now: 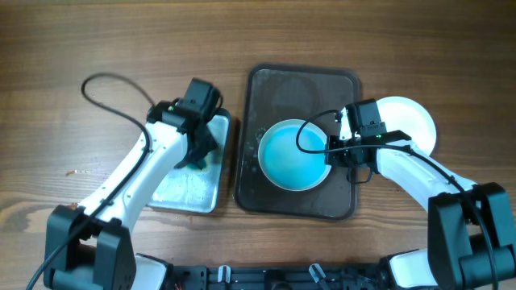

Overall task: Clean dirty plates on tray and stack at the side
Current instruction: 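Return the sponge to the basin with the left gripper, then lift the plate with the right gripper and carry it over the basin, then tilt the plate over the basin with the right gripper to drain, then carry the plate right and stack it on the cleaned plates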

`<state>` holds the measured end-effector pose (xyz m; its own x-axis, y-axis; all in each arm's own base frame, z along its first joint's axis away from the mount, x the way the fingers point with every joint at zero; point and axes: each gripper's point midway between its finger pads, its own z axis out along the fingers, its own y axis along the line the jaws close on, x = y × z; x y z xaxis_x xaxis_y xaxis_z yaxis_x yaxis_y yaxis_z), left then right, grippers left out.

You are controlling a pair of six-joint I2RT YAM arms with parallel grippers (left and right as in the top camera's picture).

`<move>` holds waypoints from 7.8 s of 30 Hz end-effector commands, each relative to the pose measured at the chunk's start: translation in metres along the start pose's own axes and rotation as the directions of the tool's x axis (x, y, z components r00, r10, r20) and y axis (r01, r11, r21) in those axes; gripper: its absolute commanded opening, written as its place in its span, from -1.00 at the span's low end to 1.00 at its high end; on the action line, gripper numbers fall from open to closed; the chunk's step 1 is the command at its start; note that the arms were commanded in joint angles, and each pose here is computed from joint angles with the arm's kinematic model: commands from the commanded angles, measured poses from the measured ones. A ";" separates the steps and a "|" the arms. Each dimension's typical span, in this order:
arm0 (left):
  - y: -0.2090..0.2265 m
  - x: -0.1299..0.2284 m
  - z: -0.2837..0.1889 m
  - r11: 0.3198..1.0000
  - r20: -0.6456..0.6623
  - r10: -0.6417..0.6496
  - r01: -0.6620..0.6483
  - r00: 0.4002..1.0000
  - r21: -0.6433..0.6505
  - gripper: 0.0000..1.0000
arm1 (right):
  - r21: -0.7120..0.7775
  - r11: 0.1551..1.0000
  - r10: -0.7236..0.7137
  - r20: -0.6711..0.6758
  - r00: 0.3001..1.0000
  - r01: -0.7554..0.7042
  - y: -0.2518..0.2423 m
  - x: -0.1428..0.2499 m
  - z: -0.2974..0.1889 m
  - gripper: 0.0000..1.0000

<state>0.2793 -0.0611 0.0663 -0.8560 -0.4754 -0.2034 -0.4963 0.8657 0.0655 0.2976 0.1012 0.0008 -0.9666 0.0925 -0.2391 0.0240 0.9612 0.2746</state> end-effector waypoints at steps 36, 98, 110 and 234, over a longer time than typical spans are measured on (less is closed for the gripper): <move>0.125 -0.010 -0.166 0.897 0.282 -0.387 0.287 0.878 0.338 1.00 | -0.018 0.938 -0.346 0.022 0.938 0.346 0.173 -0.062 -0.109 -0.92; 0.125 -0.010 -0.166 0.897 0.282 -0.387 0.287 0.878 0.338 1.00 | 0.777 0.592 -0.788 0.503 0.356 0.213 0.313 -0.059 -0.216 -0.92; 0.125 -0.010 -0.166 0.897 0.282 -0.387 0.287 0.878 0.338 1.00 | 0.785 0.580 -0.798 0.495 0.343 0.219 0.316 -0.061 -0.218 -0.91; 0.125 -0.010 -0.166 0.896 0.282 -0.387 0.287 0.878 0.338 1.00 | 0.237 0.637 0.731 0.116 0.672 -0.734 -0.215 -0.017 -0.114 -0.92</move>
<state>0.2006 0.0256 0.2341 -0.5244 -0.7068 -0.4748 -0.6465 0.6934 -0.3182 0.2928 -0.1229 0.0567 -0.6445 0.7632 -0.0460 0.7386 0.6370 0.2206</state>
